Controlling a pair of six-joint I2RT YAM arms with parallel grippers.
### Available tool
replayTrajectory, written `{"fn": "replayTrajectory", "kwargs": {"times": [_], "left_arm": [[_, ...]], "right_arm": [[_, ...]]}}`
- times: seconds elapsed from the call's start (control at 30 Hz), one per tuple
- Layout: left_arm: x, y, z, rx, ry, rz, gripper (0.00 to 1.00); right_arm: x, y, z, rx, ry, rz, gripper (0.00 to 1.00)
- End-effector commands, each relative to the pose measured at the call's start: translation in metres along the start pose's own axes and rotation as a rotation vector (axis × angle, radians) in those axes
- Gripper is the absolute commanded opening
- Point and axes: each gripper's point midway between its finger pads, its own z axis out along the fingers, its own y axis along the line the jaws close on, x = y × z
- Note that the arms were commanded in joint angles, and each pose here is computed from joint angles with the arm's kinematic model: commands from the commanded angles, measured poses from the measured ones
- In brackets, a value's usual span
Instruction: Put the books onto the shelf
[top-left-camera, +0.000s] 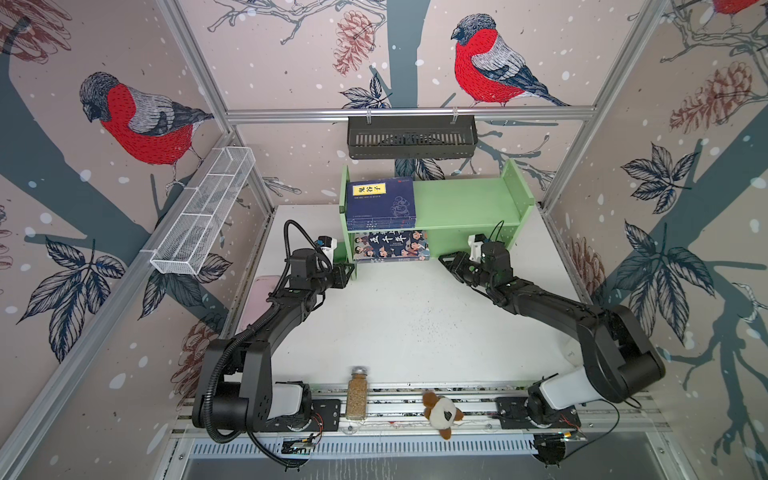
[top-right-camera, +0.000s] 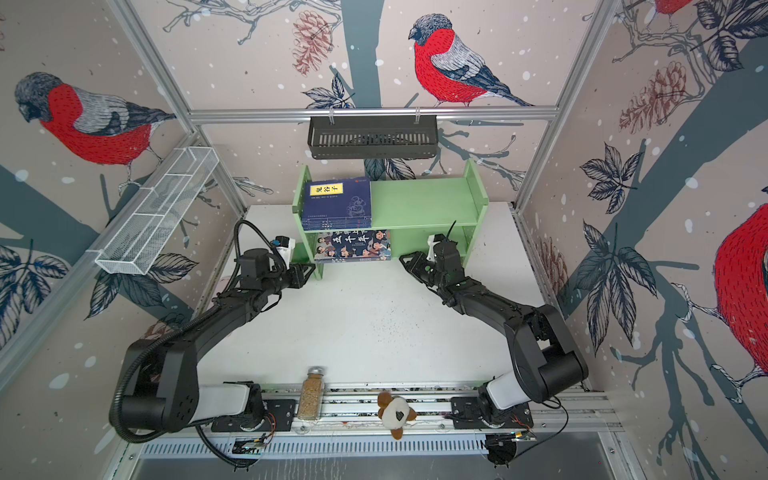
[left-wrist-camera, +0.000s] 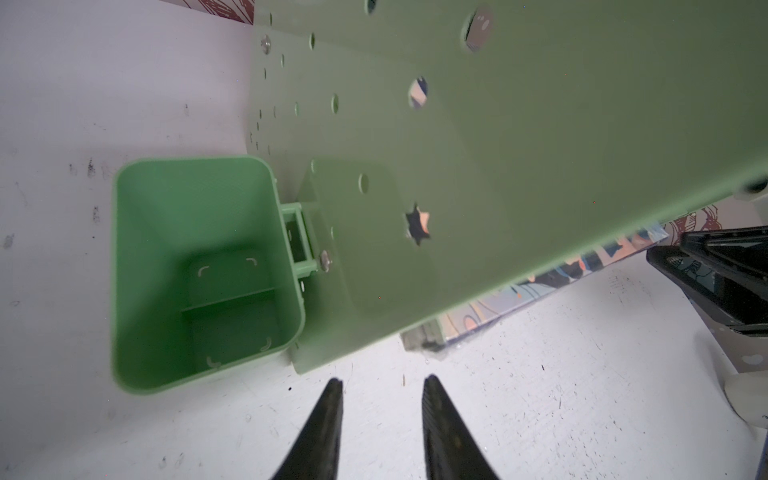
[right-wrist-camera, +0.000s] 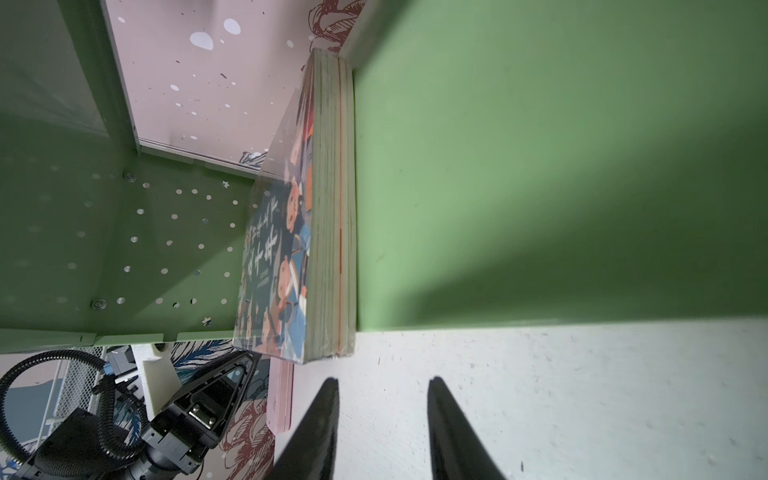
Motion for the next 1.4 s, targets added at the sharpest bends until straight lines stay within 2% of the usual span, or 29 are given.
{"fn": "replayTrajectory", "kwargs": {"times": [0.0,0.47,1.2,1.37], "left_arm": [[-0.01,-0.002,-0.001,0.008,-0.035,0.019,0.34],[-0.01,-0.004,-0.001,0.017,-0.036,0.019,0.35],[-0.01,-0.003,-0.001,0.016,-0.039,0.02,0.35],[-0.009,-0.004,-0.001,0.02,-0.037,0.021,0.35]], "right_arm": [[-0.007,0.011,0.004,-0.048,-0.011,-0.005,0.38],[-0.007,0.013,0.026,-0.061,0.019,0.005,0.39],[-0.004,0.017,0.038,-0.062,0.046,-0.007,0.4],[-0.009,0.015,0.032,-0.034,0.017,-0.016,0.46]]}}
